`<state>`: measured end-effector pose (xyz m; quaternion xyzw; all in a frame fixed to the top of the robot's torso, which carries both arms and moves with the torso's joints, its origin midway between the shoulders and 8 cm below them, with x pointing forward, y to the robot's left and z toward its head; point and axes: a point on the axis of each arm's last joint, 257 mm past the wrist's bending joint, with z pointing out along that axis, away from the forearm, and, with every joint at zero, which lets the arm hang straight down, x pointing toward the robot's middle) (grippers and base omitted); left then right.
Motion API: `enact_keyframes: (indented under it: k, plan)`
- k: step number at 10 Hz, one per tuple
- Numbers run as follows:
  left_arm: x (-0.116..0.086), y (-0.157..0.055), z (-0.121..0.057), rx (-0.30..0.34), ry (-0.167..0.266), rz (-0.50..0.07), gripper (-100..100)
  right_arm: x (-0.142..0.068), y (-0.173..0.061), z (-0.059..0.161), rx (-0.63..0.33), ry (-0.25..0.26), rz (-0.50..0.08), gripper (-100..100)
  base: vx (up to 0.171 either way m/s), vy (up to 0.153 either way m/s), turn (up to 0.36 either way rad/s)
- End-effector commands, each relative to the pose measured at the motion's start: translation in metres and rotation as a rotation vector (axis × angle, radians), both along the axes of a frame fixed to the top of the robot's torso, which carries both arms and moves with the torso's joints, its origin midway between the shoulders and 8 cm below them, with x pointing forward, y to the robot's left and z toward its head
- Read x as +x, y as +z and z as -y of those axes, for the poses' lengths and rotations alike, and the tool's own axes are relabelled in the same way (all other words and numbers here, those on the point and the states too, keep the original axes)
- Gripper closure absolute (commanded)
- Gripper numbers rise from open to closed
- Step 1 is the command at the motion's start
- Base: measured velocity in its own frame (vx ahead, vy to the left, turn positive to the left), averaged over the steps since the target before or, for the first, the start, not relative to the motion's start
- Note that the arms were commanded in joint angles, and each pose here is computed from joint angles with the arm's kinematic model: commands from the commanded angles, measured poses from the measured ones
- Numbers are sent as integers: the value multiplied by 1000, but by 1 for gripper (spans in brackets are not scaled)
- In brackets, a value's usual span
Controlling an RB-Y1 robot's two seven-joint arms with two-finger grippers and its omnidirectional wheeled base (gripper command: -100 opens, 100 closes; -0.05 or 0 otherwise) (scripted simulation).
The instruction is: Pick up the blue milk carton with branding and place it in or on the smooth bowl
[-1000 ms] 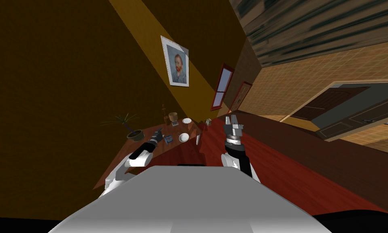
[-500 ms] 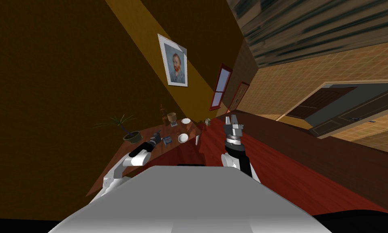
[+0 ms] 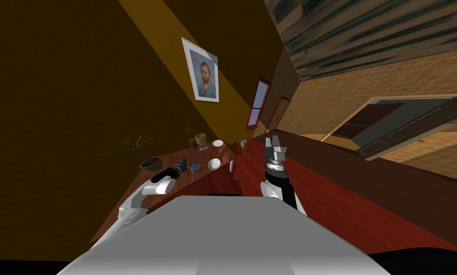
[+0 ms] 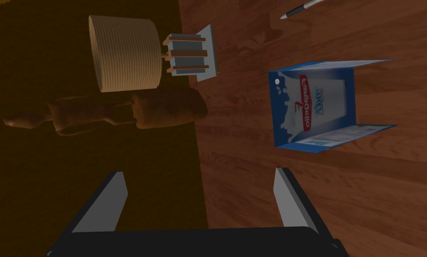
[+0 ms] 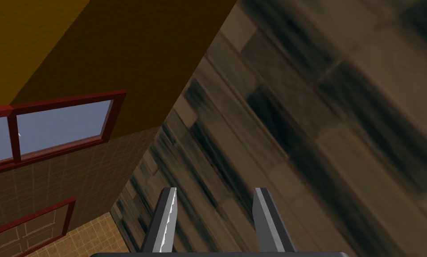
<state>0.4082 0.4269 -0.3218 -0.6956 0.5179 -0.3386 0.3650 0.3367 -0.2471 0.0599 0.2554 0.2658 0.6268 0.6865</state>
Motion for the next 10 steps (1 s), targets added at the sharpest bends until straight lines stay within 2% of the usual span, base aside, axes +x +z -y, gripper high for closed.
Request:
enact_keyframes:
  k: [1, 2, 3, 4, 5, 6, 7, 8, 9, 10]
  plan:
    - [-5, -9, -6, -14, 17, -45, -100, 0, 0, 0, 0, 0, 0, 0, 32, 0, -33]
    - [-10, -20, -15, -37, 43, -83, -100, 0, 0, 0, 0, 0, 0, 0, 39, -1, -65]
    - [-13, -24, -16, -39, 47, -105, -100, 0, 0, 0, 0, 0, 0, 0, 30, -1, -44]
    - [-21, -36, -25, -63, 75, -152, -100, 0, 0, 0, 0, 0, 0, 0, 38, -2, -67]
    - [-23, -39, -25, -64, 77, -164, -100, 0, 0, 0, 0, 0, 0, 0, 39, -1, -42]
    - [-31, -51, -33, -89, 107, -211, -100, 0, 0, 0, 0, 0, 0, 0, 48, -5, -76]
    - [-33, -53, -33, -90, 109, -223, -100, 0, 0, 0, 0, 0, 0, 0, 41, -3, -35]
    - [-42, -65, -41, -114, 139, -268, -100, 0, 0, 0, 0, 0, 0, 0, 50, -7, -60]
    - [-45, -67, -41, -115, 141, -280, -100, 0, 0, 0, 0, 0, 0, 0, 43, -2, -47]
    - [-56, -78, -48, -140, 173, -331, -100, 0, 0, 0, 0, 0, 0, 0, 52, -1, -72]
